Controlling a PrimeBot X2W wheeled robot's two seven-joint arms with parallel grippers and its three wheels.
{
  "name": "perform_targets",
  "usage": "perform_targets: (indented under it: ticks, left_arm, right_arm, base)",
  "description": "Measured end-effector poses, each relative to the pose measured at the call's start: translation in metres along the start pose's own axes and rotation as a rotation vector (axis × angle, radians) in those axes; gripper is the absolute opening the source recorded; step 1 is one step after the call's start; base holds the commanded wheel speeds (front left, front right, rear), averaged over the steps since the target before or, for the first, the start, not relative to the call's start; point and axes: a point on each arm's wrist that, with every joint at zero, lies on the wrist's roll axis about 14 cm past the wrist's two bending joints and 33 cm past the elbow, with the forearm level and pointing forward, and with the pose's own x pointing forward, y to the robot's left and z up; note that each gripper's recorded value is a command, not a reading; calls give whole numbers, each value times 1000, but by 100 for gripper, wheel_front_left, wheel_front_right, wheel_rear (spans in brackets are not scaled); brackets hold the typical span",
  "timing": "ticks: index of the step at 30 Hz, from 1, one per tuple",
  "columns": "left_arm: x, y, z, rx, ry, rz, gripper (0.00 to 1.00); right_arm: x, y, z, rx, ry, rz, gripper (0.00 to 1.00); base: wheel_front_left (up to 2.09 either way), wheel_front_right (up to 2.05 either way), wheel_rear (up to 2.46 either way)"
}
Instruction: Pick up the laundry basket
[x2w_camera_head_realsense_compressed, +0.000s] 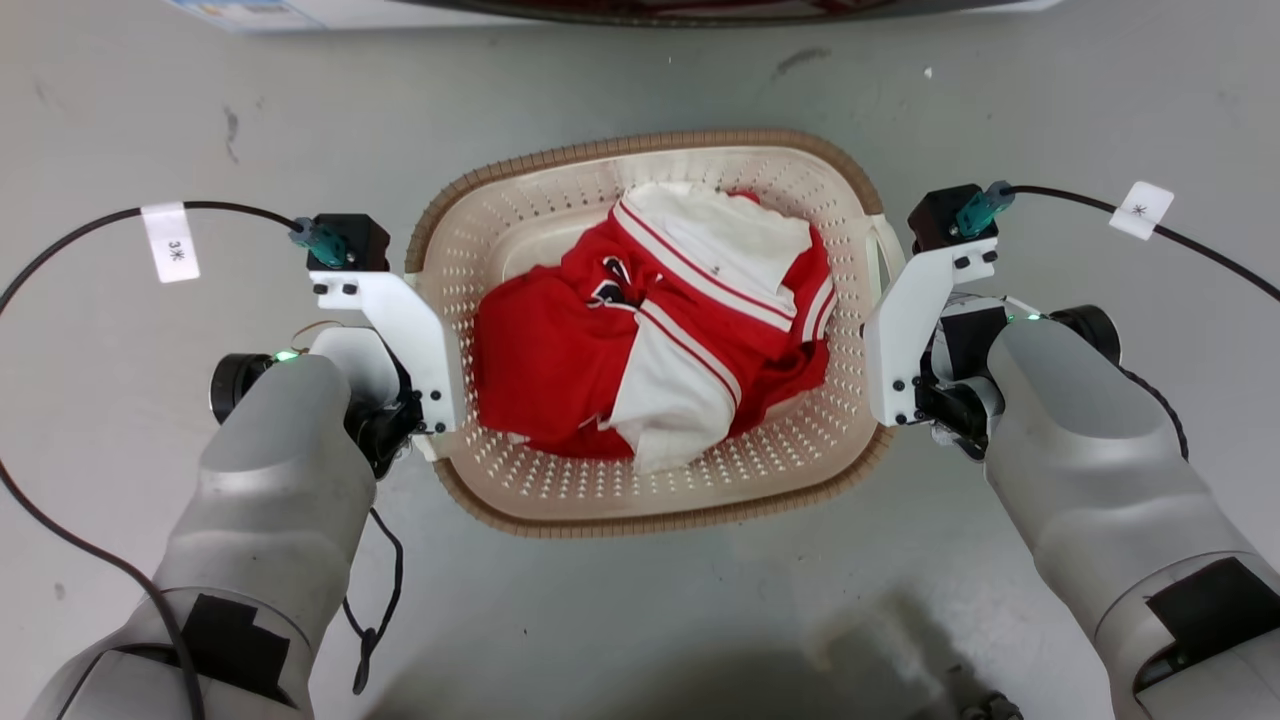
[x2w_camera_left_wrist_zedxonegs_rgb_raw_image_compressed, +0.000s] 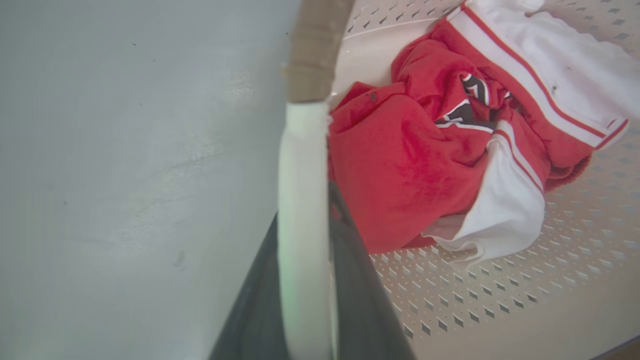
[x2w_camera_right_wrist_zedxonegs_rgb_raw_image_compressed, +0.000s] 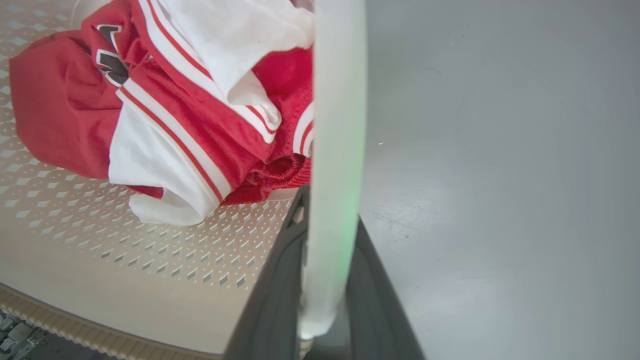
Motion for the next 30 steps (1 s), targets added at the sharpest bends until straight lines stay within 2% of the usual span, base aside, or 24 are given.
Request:
perform_targets:
  ticks: [17,24,30]
  left_arm:
    - [-81,-23,-6,-15,107,-27,0]
    - [-120,-32,-10,-11,101,-37,0]
    - [-152,-41,-3,12,51,-44,0]
  right_arm:
    - [-79,18,-10,12,94,7,0]
    - [-117,27,-23,31,113,17,0]
    - [-149,32,-20,33,66,15,0]
  base:
    - [0,0,0]
    - [0,0,0]
    - [0,0,0]
